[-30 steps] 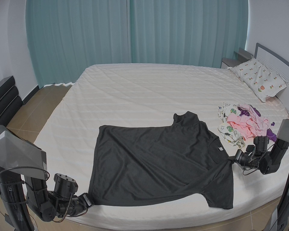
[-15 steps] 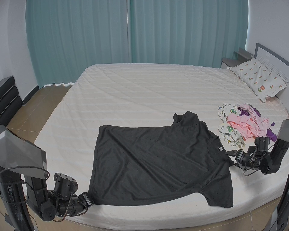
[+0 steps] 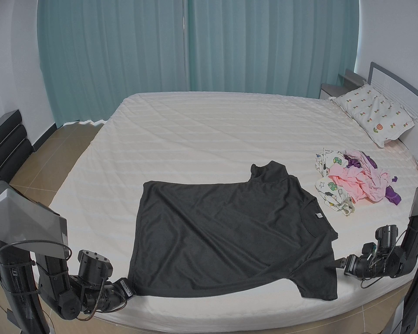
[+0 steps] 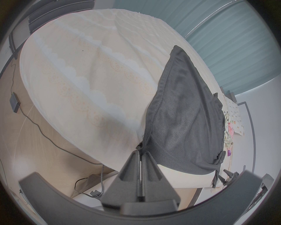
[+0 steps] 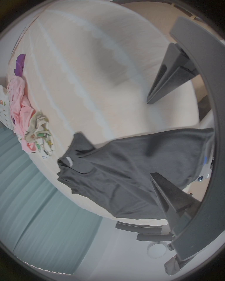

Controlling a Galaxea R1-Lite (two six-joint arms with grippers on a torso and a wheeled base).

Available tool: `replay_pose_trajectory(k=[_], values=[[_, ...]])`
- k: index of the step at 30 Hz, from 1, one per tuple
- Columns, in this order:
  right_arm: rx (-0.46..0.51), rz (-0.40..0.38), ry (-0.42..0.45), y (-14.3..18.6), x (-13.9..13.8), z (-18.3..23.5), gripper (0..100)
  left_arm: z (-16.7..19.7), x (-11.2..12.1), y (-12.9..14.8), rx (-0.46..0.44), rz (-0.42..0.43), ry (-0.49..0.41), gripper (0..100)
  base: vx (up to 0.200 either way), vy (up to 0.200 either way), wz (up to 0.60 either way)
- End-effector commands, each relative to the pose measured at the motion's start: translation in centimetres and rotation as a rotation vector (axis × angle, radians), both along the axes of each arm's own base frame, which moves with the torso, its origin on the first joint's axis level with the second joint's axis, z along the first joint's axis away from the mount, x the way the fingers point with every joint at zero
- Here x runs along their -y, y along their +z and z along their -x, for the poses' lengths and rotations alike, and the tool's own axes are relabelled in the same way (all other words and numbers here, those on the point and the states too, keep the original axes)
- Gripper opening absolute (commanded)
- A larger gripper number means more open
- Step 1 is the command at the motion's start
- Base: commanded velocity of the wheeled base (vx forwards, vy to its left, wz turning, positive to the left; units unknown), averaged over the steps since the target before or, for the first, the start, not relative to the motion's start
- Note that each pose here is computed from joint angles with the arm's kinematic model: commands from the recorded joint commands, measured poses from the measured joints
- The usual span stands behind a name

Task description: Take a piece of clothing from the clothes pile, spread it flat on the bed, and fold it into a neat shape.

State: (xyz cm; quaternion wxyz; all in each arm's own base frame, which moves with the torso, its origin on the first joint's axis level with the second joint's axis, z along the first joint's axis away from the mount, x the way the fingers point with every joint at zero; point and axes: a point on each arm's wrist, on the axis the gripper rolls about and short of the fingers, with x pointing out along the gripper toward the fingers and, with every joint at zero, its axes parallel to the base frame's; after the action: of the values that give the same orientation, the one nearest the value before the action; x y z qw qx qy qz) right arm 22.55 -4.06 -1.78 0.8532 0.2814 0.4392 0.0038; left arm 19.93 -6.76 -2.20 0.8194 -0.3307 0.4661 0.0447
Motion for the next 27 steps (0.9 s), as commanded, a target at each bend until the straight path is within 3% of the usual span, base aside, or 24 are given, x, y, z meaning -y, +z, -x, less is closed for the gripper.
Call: replay_pose_trajectory(k=[1,9,23,24,27], values=[[-0.066,-0.002,0.039,-0.3,-1.0,3.0,100,0.0,-0.1,0.0,-0.002,0.001,0.003,0,0.0,0.0,0.0],[-0.115,-0.006,0.096,-1.2,-2.5,3.5,100,0.0,-0.1,0.0,-0.002,0.001,0.003,0,0.0,0.0,0.0],[-0.112,-0.037,0.062,-1.4,-3.4,3.7,100,0.0,-0.1,0.0,-0.002,0.001,0.003,0,0.0,0.0,0.0],[-0.116,-0.044,0.055,-1.5,-3.4,3.7,0,0.0,-0.1,0.0,-0.002,0.001,0.003,0,0.0,0.0,0.0],[-0.117,-0.048,0.05,-1.4,-3.5,3.7,0,0.0,-0.1,0.0,-0.002,0.001,0.003,0,0.0,0.0,0.0]])
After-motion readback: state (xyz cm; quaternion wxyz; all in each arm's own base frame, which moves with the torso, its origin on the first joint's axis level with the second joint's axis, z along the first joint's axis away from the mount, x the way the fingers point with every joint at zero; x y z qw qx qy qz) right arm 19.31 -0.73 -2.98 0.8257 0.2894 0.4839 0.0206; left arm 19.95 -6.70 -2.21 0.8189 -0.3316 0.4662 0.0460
